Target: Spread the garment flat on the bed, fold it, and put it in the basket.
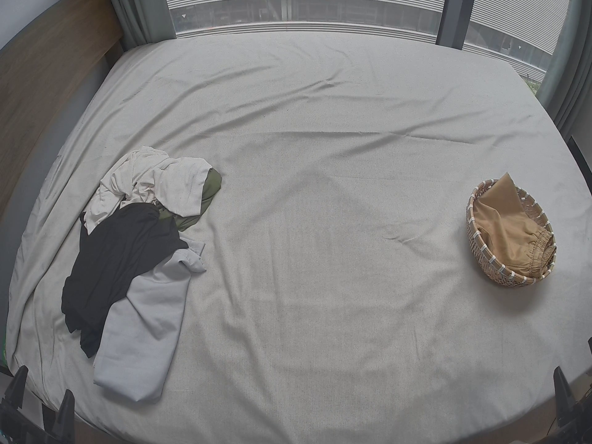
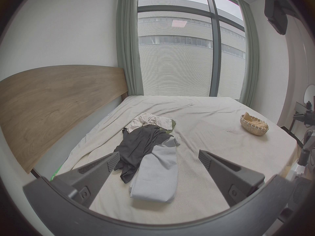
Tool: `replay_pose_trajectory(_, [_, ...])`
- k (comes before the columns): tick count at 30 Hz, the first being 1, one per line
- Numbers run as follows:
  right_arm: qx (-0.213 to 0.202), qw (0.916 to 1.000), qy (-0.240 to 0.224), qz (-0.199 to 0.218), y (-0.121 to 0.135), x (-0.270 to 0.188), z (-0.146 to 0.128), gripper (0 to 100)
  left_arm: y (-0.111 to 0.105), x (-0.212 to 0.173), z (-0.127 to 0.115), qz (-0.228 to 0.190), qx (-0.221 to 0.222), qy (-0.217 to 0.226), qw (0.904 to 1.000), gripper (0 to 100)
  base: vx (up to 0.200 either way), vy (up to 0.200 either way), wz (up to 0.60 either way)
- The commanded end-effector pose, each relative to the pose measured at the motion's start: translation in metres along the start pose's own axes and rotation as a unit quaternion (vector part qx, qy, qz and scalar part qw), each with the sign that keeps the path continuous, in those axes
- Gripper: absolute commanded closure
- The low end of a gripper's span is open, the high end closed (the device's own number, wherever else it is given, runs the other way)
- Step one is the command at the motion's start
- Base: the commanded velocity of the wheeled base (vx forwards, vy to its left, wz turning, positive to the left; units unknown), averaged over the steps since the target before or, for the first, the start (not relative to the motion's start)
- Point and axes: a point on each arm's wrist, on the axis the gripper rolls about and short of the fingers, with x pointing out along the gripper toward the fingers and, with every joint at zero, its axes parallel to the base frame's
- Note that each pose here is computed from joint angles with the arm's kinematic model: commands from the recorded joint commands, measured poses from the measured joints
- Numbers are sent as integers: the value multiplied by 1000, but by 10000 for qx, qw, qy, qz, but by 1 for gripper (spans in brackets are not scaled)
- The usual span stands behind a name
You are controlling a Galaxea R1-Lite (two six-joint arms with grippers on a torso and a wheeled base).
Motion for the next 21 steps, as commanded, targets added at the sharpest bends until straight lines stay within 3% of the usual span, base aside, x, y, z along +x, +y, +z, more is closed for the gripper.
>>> replay_pose_trajectory(1, [158, 9999, -1, -35, 0, 0, -4, 0, 0, 0, -5, 45, -21, 11, 10000, 0, 0, 0, 0])
replay_pose_trajectory(3, [97, 9999, 9, -127, 0, 0, -4, 0, 0, 0, -5, 37, -21, 11, 10000, 0, 0, 0, 0])
replay_pose_trajectory(6, [157, 9982, 547, -201, 0, -1, -14, 0, 0, 0, -5, 45, -36, 11, 10000, 0, 0, 0, 0])
replay_pose_trajectory(21, [159, 9992, 353, -97, 0, 0, -12, 0, 0, 0, -5, 37, -13, 11, 10000, 0, 0, 0, 0])
